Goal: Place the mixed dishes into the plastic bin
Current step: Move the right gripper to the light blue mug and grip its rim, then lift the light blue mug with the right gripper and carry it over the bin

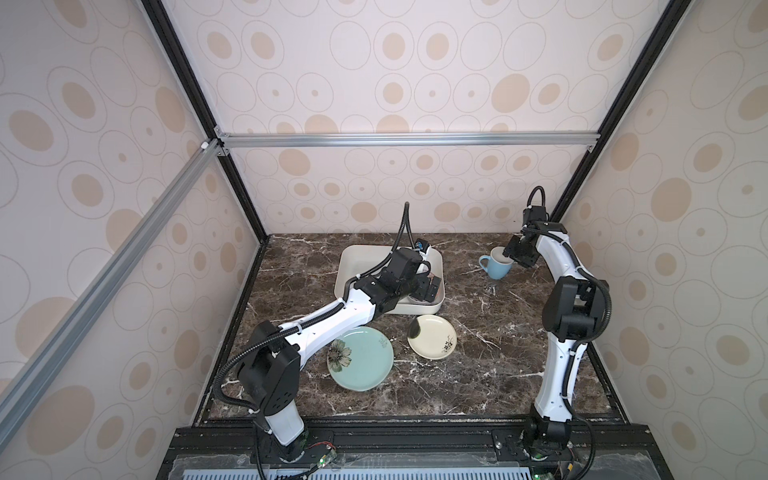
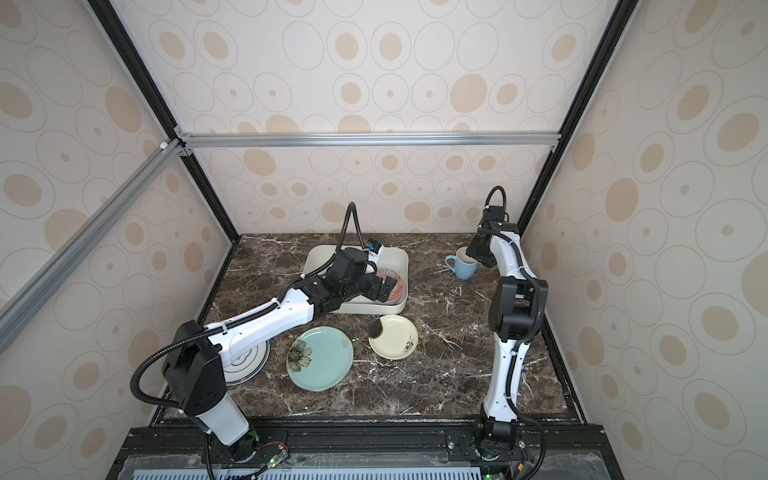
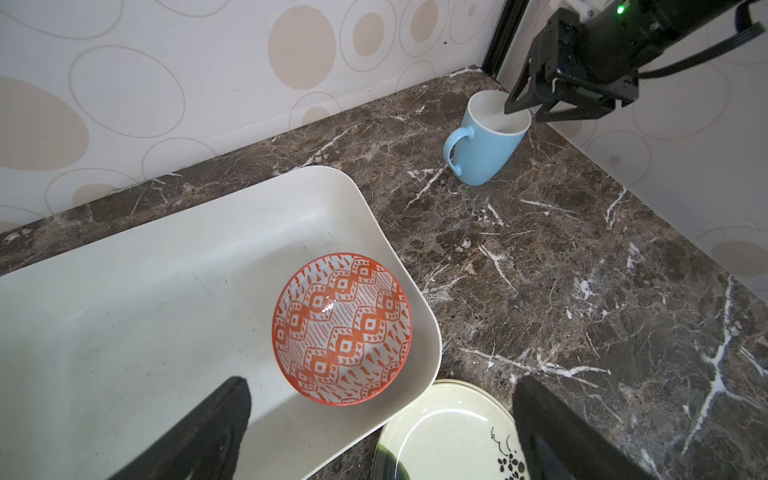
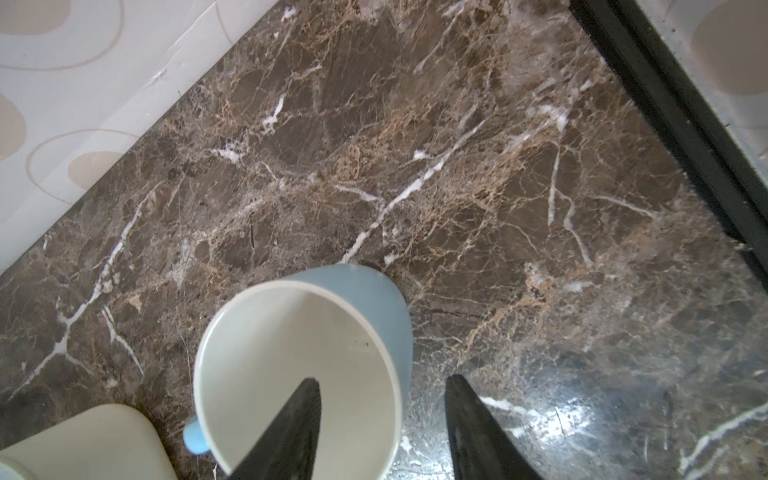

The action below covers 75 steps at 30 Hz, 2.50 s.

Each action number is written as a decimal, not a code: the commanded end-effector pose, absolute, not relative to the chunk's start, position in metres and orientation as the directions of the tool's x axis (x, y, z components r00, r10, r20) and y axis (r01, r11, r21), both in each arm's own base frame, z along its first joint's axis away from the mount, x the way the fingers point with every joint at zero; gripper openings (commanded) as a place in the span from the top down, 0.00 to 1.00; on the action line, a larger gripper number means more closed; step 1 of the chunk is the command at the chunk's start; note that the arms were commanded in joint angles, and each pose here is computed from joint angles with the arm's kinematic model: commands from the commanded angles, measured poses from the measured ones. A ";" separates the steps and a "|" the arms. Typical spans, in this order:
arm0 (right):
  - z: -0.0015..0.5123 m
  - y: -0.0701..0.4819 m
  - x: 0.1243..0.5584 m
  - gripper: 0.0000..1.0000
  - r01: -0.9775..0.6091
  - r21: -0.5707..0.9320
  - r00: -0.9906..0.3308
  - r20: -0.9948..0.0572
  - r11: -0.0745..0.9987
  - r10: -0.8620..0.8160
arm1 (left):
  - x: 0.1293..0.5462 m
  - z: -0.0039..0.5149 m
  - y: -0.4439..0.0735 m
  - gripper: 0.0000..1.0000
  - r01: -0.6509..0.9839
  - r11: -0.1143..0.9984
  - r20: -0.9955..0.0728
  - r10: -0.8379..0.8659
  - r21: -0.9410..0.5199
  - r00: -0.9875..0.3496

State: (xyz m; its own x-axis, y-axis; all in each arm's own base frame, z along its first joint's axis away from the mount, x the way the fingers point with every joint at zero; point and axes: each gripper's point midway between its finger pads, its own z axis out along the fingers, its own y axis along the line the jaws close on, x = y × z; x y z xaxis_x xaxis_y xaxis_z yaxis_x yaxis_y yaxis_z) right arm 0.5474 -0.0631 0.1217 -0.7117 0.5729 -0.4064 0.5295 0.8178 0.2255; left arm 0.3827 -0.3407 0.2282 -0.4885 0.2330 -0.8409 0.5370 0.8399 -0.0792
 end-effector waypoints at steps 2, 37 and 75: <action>0.107 -0.065 0.554 0.49 0.548 0.250 -0.710 -0.367 0.798 0.602 | 0.385 0.235 -0.349 0.01 0.560 0.827 -0.842 0.259 -0.060 -0.473; 0.107 -0.026 0.544 0.97 0.449 0.238 -0.801 -0.319 0.861 0.506 | 0.373 0.221 -0.327 0.01 0.535 0.844 -0.837 0.266 -0.037 -0.478; 0.157 0.185 0.575 0.97 -0.019 0.307 -0.863 -0.485 0.952 0.139 | 0.359 0.213 -0.259 0.01 0.447 0.890 -0.857 0.161 -0.088 -0.489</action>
State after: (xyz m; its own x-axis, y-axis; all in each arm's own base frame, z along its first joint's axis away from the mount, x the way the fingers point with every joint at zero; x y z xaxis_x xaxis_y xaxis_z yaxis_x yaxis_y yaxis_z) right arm 0.5690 0.1824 0.1400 -0.8838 0.1272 -0.4503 -0.0096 0.9572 0.2891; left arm 0.3560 -0.2648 0.2019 -0.5075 0.1981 -0.8386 0.4595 0.8855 -0.0688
